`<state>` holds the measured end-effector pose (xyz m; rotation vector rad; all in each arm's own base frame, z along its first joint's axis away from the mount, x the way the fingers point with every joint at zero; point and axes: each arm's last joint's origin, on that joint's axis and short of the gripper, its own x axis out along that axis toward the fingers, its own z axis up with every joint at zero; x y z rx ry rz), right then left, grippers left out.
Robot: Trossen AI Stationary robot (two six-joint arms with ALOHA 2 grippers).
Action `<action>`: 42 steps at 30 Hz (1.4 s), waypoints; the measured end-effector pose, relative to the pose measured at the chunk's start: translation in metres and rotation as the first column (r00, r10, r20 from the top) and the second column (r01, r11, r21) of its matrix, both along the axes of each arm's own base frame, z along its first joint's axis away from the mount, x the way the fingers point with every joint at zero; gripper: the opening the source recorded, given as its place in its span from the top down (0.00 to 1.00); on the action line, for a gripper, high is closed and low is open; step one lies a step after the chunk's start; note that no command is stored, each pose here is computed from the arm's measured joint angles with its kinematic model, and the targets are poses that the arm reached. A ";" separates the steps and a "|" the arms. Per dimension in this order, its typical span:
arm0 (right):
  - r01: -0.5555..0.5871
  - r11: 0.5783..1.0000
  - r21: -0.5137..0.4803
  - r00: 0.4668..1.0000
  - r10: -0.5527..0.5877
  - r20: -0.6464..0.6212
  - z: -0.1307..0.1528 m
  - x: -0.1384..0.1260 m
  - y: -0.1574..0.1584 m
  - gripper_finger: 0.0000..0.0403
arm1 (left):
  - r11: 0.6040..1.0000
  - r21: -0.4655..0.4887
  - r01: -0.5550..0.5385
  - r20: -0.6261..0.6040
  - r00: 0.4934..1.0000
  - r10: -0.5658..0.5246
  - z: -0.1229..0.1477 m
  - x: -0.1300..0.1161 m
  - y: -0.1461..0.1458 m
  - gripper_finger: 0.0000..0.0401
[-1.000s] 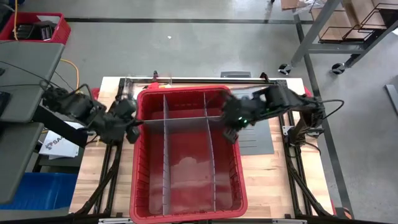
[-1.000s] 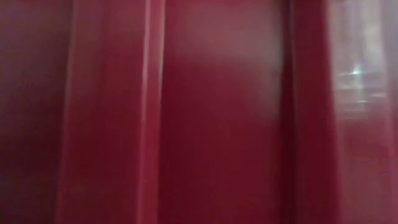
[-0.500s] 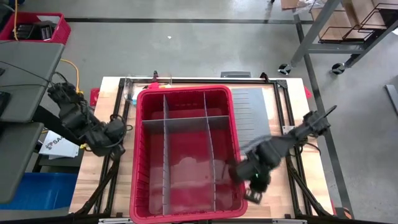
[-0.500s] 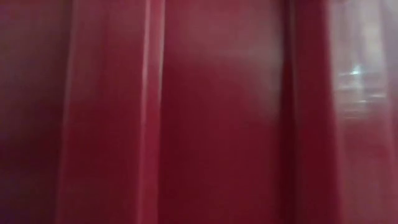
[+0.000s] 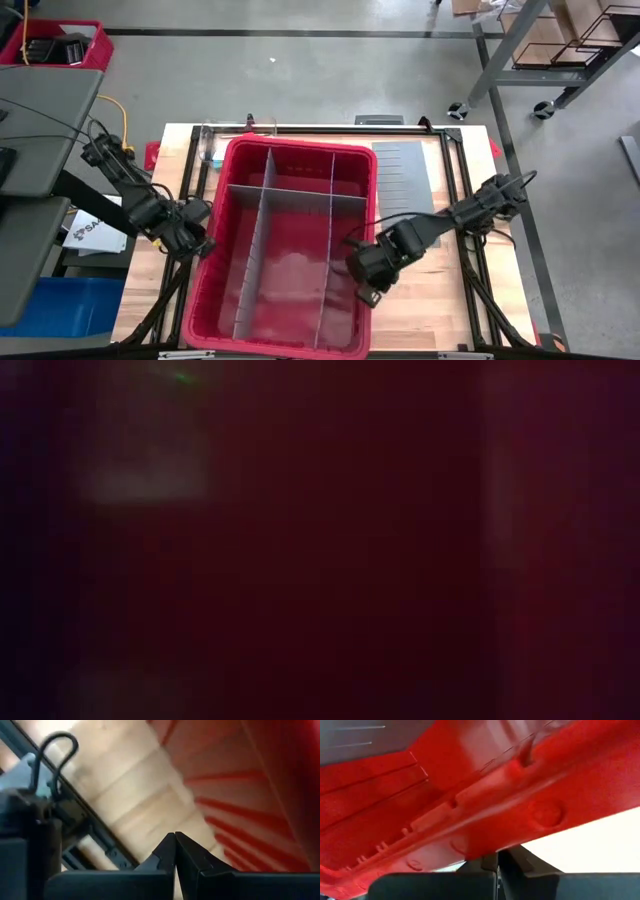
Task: Sort blocks
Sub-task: Assemble the bin divider into the red bin
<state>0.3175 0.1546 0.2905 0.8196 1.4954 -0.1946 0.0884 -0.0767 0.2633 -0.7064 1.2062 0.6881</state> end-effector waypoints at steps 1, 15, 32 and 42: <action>-0.009 1.000 -0.009 1.000 0.009 -0.002 0.000 0.001 -0.004 1.00 | 1.000 0.018 -0.009 0.016 1.000 0.009 0.000 0.000 0.002 1.00; 0.092 0.911 -0.401 0.995 -0.094 0.016 0.017 -0.007 -0.085 1.00 | 0.981 0.070 -0.181 0.192 0.967 0.165 0.006 0.006 0.017 1.00; 0.163 0.877 -0.452 0.983 -0.103 0.155 0.050 -0.022 -0.137 1.00 | 0.969 0.188 -0.161 0.184 0.975 0.126 0.011 -0.008 0.035 1.00; 0.225 0.848 -0.480 0.974 -0.198 0.107 0.048 -0.036 -0.101 1.00 | 0.948 0.211 -0.237 0.270 0.947 0.177 0.014 -0.024 0.053 1.00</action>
